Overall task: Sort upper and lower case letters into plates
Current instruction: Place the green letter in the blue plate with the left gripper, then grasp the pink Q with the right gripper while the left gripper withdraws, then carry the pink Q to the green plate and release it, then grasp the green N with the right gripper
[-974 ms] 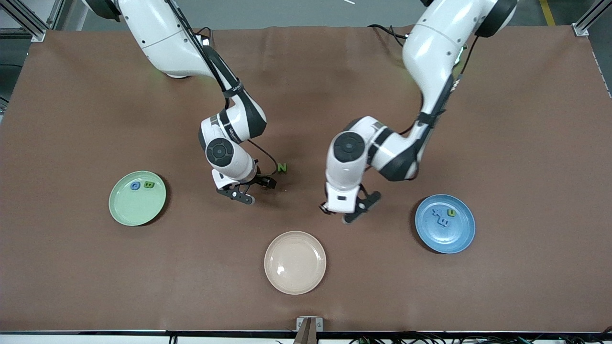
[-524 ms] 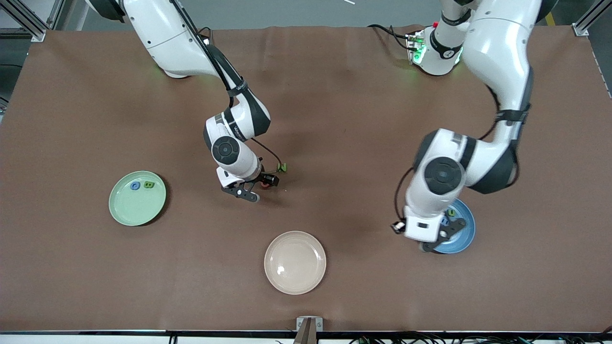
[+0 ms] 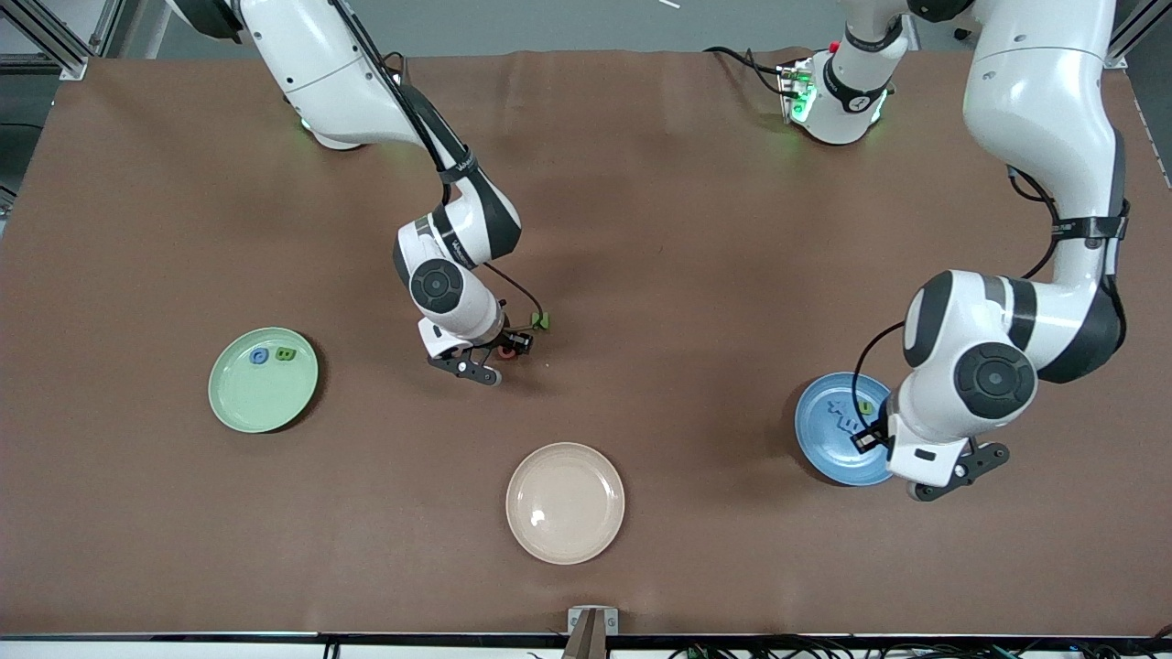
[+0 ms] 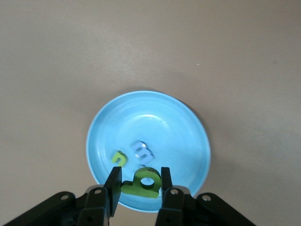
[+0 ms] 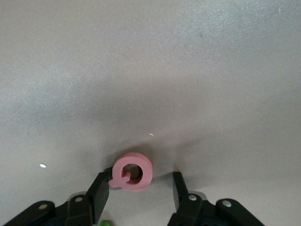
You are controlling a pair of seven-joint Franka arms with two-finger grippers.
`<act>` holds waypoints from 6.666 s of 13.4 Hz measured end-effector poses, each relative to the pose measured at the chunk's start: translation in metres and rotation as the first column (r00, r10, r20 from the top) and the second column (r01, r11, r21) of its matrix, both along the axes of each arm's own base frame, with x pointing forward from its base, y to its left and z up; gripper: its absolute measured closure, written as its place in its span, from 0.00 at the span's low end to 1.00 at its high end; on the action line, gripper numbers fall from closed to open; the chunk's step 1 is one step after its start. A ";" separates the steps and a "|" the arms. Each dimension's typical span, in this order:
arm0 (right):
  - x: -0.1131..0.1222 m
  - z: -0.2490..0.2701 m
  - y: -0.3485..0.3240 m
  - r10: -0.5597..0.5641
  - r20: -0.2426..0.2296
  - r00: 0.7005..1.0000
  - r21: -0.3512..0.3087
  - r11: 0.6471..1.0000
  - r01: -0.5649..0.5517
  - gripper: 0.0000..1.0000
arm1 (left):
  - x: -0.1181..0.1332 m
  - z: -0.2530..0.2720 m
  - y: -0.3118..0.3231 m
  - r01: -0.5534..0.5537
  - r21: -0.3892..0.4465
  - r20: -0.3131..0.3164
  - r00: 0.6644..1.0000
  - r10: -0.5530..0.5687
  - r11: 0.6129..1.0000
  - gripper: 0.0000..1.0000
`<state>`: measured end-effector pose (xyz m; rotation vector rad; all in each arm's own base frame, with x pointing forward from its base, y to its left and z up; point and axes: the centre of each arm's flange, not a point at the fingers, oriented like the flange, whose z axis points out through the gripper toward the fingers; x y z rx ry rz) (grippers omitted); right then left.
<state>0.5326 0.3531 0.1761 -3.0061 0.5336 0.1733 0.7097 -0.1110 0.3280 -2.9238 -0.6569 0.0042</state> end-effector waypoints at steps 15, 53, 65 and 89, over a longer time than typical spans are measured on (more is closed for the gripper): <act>0.003 0.003 -0.002 -0.004 0.009 1.000 0.000 1.000 0.004 0.80 | 0.002 -0.093 0.018 -0.061 -0.069 -0.055 0.997 0.057 0.996 0.47; 0.038 0.041 -0.056 0.070 -0.001 0.998 -0.037 0.997 -0.070 0.64 | -0.145 0.320 0.122 0.303 -0.102 0.010 0.953 -0.304 0.947 0.00; 0.078 0.048 -0.388 0.433 0.076 0.898 0.012 0.900 -0.435 0.64 | -0.210 0.316 0.070 0.374 -0.109 -0.025 0.925 -0.378 0.921 0.00; 0.010 0.131 -0.096 0.495 0.029 0.868 0.043 0.867 -0.496 0.00 | -0.199 0.304 0.073 0.373 -0.111 -0.002 0.927 -0.375 0.921 0.00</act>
